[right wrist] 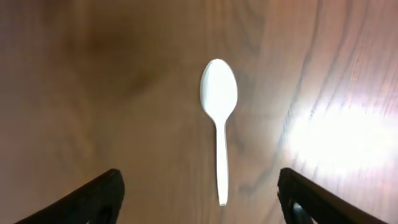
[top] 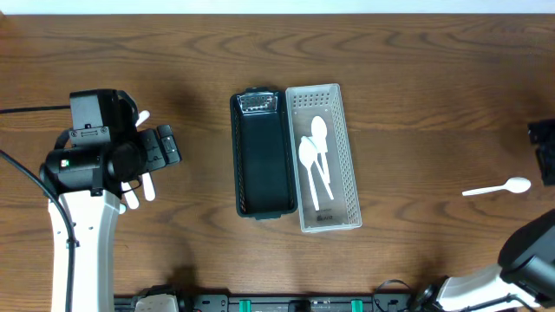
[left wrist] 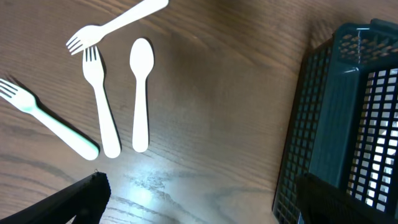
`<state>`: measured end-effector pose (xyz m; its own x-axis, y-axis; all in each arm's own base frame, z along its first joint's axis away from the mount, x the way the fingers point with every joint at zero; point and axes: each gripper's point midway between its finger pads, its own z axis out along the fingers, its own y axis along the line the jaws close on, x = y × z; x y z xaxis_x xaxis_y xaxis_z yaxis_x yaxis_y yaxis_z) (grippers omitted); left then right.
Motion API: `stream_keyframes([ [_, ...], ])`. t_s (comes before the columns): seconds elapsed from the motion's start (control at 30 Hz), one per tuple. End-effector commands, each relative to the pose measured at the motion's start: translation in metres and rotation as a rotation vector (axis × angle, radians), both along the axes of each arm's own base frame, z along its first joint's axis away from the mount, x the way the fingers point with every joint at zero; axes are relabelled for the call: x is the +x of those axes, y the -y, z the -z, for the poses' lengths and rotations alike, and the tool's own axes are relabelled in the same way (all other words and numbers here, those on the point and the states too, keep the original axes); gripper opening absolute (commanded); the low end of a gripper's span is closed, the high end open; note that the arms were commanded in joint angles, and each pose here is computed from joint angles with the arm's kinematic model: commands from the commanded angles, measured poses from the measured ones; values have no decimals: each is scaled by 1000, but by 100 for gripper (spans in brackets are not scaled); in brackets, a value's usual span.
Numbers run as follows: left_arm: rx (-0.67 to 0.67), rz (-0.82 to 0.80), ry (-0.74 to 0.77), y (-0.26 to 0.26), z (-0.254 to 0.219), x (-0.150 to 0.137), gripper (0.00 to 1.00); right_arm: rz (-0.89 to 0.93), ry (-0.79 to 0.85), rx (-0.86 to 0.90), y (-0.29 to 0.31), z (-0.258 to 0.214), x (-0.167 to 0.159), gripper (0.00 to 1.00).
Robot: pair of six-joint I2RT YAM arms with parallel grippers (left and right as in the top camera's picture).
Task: Pack container
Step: 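Grasp the last white spoon on the right with the right gripper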
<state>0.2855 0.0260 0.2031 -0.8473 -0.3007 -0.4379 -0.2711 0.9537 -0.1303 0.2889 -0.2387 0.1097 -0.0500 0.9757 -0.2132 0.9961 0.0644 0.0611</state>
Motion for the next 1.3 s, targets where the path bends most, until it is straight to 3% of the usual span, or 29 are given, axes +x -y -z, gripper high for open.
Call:
stream_keyframes([
  [0.0, 12, -3, 6, -4, -3, 1, 98, -15, -40, 89, -8, 36, -9, 84],
  [0.43, 9, -2, -20, -3, 0, -5, 98, -14, -155, 178, -13, 113, -16, 86],
  [0.6, 9, -2, -19, -3, -1, -5, 98, -27, -177, 189, -13, 123, -18, 80],
  [0.67, 9, -2, -19, -3, -1, -5, 98, -37, -181, 190, -13, 125, -18, 72],
  [0.77, 9, -2, -19, -3, -1, -5, 98, -42, -180, 189, -14, 126, -18, 49],
  [1.07, 9, -2, -19, -3, -1, -5, 98, -68, -185, 198, -16, 126, -19, 12],
  [1.27, 9, -2, -19, -3, -1, -5, 98, -130, -167, 254, -34, 118, -14, 4],
])
